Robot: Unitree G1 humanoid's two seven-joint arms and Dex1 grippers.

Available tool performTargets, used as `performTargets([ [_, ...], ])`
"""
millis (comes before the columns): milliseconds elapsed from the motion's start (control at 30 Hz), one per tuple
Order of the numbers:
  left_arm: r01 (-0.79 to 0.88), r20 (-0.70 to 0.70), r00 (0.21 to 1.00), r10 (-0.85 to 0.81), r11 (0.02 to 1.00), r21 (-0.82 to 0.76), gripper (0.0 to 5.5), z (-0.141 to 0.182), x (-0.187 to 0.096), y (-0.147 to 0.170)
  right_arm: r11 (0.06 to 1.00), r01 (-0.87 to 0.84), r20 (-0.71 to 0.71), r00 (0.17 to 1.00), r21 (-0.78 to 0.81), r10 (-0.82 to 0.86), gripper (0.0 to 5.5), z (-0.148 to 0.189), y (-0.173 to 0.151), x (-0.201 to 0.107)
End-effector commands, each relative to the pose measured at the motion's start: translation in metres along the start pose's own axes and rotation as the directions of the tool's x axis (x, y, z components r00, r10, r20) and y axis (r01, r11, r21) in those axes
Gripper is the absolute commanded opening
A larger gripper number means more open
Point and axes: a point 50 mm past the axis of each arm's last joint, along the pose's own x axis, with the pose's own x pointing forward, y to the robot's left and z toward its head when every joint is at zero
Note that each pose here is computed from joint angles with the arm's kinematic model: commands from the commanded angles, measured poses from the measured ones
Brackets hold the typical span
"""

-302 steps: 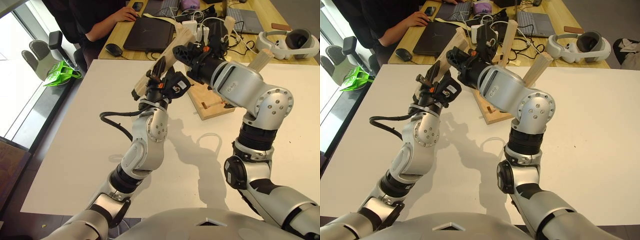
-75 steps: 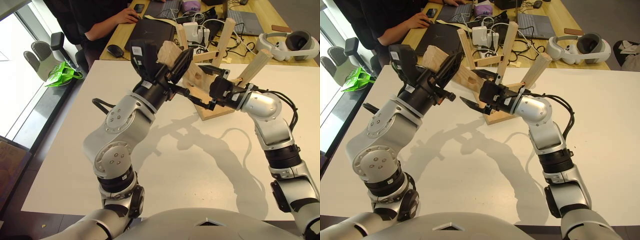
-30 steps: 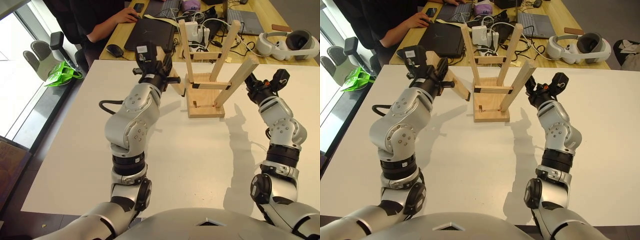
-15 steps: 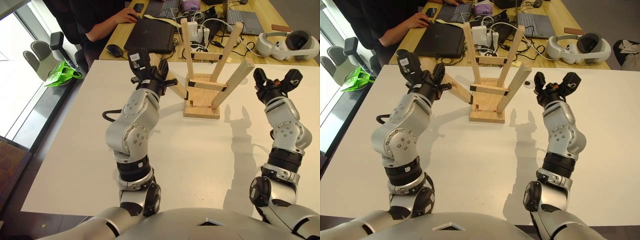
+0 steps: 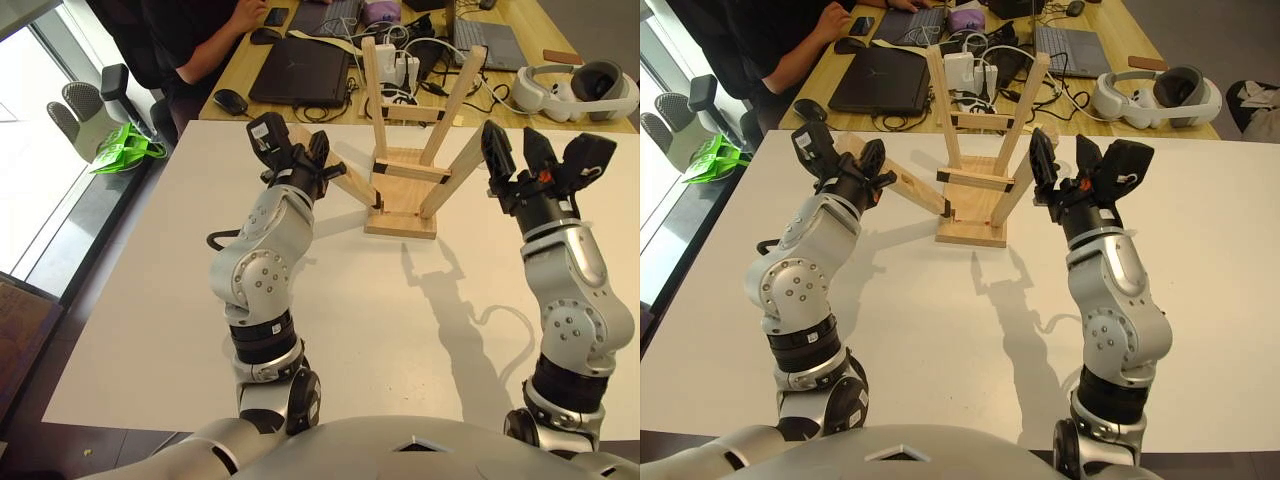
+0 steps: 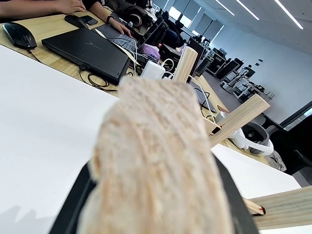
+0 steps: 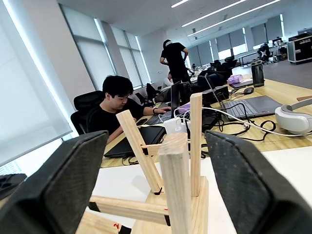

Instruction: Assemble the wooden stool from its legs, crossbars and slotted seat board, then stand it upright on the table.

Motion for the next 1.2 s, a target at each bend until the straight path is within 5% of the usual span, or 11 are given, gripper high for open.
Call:
performTargets([
  [33, -0.027, -0.098, 0.995, 0.012, 0.988, -0.152, 1.01, -0.033, -0.001, -0.005, 0.997, -0.057, -0.003, 0.998, -0.050, 0.057, 3.71, 0.006, 0.008, -0.005],
  [700, 0.004, -0.085, 0.996, 0.006, 0.993, 0.116, 1.01, -0.028, 0.013, 0.004, 0.995, -0.094, 0.036, 0.995, -0.035, 0.095, 3.71, 0.012, 0.023, -0.008],
  [1200, 0.015, -0.084, 0.996, -0.001, 0.985, 0.170, 1.01, -0.019, 0.014, 0.006, 0.992, -0.122, 0.014, 0.992, -0.017, 0.122, 3.71, 0.010, 0.025, -0.006],
])
